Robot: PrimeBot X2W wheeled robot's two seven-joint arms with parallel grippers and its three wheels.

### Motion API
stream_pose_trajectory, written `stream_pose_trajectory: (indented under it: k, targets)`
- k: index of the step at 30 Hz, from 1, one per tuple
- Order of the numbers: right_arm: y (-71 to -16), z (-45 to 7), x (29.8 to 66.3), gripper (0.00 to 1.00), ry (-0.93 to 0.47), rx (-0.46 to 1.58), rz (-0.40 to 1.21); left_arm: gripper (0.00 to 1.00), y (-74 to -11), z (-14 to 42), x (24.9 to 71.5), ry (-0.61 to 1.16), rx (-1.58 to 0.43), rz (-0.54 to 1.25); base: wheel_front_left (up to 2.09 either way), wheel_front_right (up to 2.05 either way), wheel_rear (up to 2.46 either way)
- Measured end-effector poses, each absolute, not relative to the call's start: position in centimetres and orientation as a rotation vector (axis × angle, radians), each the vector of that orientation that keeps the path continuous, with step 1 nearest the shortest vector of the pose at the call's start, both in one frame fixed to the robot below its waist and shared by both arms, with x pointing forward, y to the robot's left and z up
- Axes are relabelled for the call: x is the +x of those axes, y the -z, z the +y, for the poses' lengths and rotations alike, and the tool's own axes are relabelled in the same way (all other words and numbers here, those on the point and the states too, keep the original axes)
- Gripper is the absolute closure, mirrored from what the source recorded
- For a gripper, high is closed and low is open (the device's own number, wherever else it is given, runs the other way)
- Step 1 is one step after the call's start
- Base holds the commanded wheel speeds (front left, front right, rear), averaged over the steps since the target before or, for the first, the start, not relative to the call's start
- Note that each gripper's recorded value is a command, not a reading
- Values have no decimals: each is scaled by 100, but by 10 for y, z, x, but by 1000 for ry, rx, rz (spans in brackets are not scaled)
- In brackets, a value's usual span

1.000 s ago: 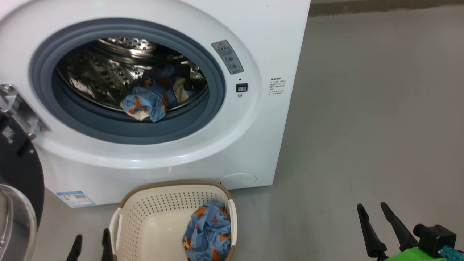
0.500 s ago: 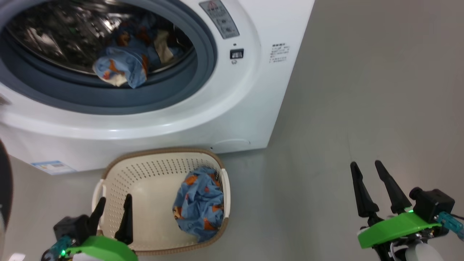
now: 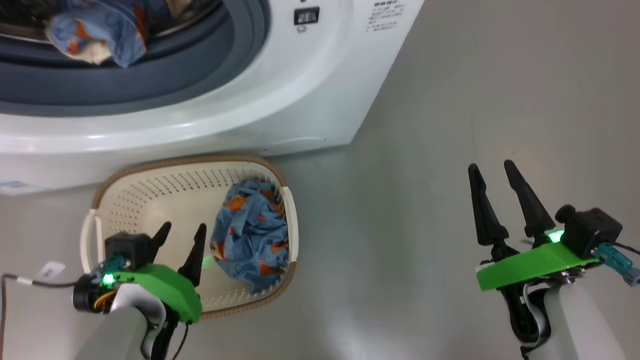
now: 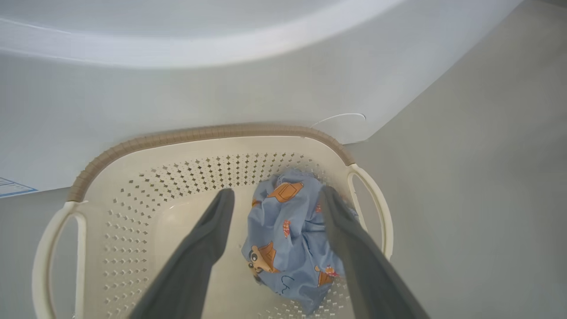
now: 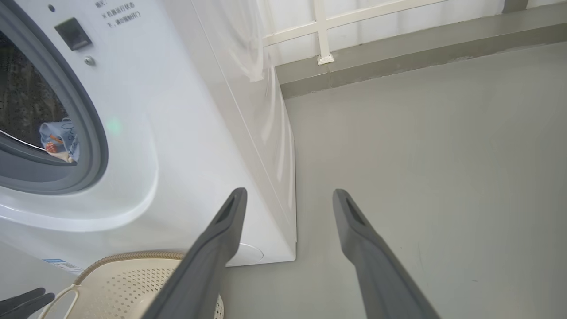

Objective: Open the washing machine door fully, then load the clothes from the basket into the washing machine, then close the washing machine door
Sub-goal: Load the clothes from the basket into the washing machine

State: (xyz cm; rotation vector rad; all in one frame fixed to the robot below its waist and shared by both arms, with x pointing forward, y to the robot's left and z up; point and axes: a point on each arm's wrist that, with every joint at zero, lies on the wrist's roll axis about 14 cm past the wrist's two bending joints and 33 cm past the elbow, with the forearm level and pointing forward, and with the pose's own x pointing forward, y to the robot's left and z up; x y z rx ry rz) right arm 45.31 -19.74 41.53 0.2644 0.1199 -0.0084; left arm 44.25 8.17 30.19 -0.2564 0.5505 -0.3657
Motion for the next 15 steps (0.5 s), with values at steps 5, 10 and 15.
stream_pose_trajectory:
  k: [5, 10, 15]
  targets:
    - [-394, -193, 468, 0, 0, 260, 155, 0, -263, 64, 445, 430, -244, 665, 0, 0, 0]
    - [-381, -192, 475, 0, 3, 260, 174, 0, -239, 58, 446, 461, -235, 731, 0, 0, 0]
    - [-366, -193, 485, 0, 0, 244, 192, 0, -215, 48, 457, 496, -238, 783, 0, 0, 0]
